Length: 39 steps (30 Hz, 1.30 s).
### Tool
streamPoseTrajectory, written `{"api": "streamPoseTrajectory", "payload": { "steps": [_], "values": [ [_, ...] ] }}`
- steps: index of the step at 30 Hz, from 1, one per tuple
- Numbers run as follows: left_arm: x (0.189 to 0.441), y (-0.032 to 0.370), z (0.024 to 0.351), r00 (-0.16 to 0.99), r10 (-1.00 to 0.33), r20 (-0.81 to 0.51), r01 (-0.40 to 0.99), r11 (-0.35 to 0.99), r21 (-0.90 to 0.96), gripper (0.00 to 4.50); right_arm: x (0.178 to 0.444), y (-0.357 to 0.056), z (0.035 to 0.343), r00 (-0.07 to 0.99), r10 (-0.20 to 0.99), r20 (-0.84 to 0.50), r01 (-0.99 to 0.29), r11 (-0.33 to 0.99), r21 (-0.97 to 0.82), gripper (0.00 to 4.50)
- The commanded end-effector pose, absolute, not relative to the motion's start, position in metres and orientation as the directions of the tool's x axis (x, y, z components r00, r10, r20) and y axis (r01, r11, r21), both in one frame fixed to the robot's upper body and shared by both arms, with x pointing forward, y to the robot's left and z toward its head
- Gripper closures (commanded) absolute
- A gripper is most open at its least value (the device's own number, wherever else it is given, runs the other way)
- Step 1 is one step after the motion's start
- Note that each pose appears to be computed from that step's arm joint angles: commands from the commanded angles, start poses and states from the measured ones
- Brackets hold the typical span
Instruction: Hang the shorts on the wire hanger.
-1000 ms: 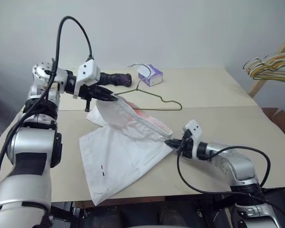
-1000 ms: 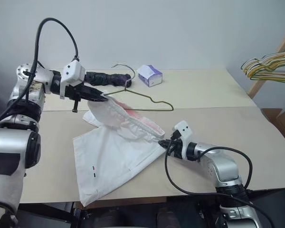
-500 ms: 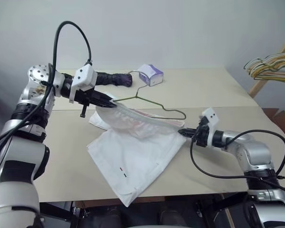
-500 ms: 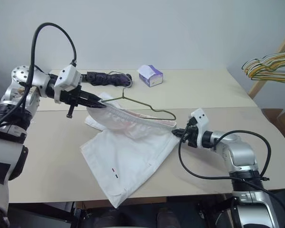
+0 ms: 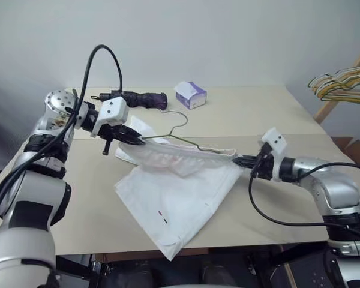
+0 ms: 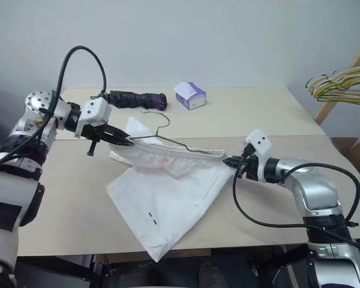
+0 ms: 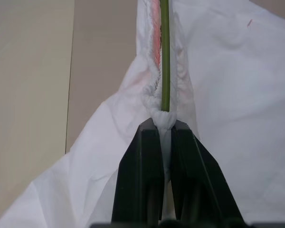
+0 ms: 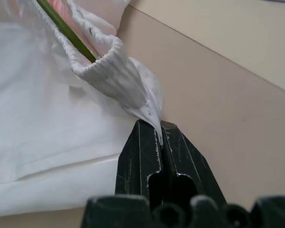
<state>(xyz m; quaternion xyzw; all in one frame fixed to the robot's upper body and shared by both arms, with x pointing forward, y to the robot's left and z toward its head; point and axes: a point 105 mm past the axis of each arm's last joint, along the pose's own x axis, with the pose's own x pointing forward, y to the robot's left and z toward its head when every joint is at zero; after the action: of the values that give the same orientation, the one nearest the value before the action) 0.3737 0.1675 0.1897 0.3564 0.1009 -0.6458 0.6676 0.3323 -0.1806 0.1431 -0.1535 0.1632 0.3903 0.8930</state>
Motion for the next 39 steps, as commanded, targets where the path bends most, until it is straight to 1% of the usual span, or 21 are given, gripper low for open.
{"api": "streamPoseTrajectory", "payload": {
  "steps": [1,4,6,8,10,14,16,18,21,24,28,30,33,37,39],
  "values": [
    [0.382,0.167,0.204,0.215,-0.785,-0.581,0.909,-0.056,0.412,4.50,0.329,-0.168,0.188,0.653,0.639,-0.406,-0.756,0.516,-0.403,4.45],
    [0.388,0.165,0.203,0.262,-0.757,-0.598,0.889,-0.052,0.455,4.50,0.328,-0.153,0.208,0.650,0.625,-0.432,-0.748,0.425,-0.510,4.45],
    [0.391,0.161,0.206,0.284,-0.766,-0.577,0.878,-0.034,0.478,4.50,0.326,-0.142,0.222,0.644,0.629,-0.435,-0.736,0.355,-0.576,4.45],
    [0.393,0.156,0.212,0.292,-0.782,-0.551,0.865,-0.030,0.500,4.50,0.327,-0.130,0.237,0.646,0.632,-0.427,-0.724,0.332,-0.604,4.45],
    [0.391,0.151,0.217,0.276,-0.802,-0.530,0.859,-0.042,0.510,4.50,0.331,-0.122,0.246,0.665,0.610,-0.430,-0.701,0.312,-0.641,4.45],
    [0.388,0.143,0.226,0.247,-0.838,-0.486,0.855,-0.047,0.516,4.50,0.334,-0.117,0.240,0.670,0.537,-0.512,-0.693,0.207,-0.690,4.45],
    [0.387,0.144,0.226,0.243,-0.839,-0.487,0.854,-0.053,0.518,4.50,0.339,-0.118,0.240,0.689,0.509,-0.517,-0.687,0.229,-0.690,4.45],
    [0.387,0.143,0.227,0.245,-0.845,-0.475,0.852,-0.046,0.521,4.50,0.341,-0.118,0.239,0.685,0.497,-0.533,-0.700,0.245,-0.670,4.45],
    [0.386,0.142,0.229,0.235,-0.860,-0.454,0.858,-0.036,0.513,4.50,0.341,-0.123,0.228,0.683,0.447,-0.579,-0.704,0.189,-0.685,4.45],
    [0.385,0.143,0.224,0.234,-0.853,-0.467,0.860,-0.043,0.508,4.50,0.339,-0.117,0.229,0.666,0.478,-0.572,-0.717,0.200,-0.668,4.45],
    [0.388,0.143,0.217,0.258,-0.835,-0.485,0.856,-0.035,0.515,4.50,0.332,-0.112,0.229,0.637,0.508,-0.580,-0.733,0.164,-0.660,4.45],
    [0.388,0.141,0.217,0.250,-0.846,-0.471,0.858,-0.032,0.513,4.50,0.332,-0.110,0.231,0.630,0.534,-0.564,-0.731,0.164,-0.663,4.45],
    [0.387,0.138,0.219,0.236,-0.860,-0.452,0.858,-0.033,0.512,4.50,0.330,-0.108,0.228,0.598,0.576,-0.558,-0.746,0.146,-0.649,3.80],
    [0.383,0.137,0.223,0.211,-0.876,-0.433,0.857,-0.047,0.513,4.50,0.339,-0.114,0.216,0.581,0.614,-0.535,-0.765,0.186,-0.617,2.51],
    [0.381,0.138,0.223,0.199,-0.879,-0.434,0.860,-0.056,0.507,4.50,0.345,-0.118,0.208,0.588,0.607,-0.535,-0.764,0.200,-0.614,2.51]
  ]
}}
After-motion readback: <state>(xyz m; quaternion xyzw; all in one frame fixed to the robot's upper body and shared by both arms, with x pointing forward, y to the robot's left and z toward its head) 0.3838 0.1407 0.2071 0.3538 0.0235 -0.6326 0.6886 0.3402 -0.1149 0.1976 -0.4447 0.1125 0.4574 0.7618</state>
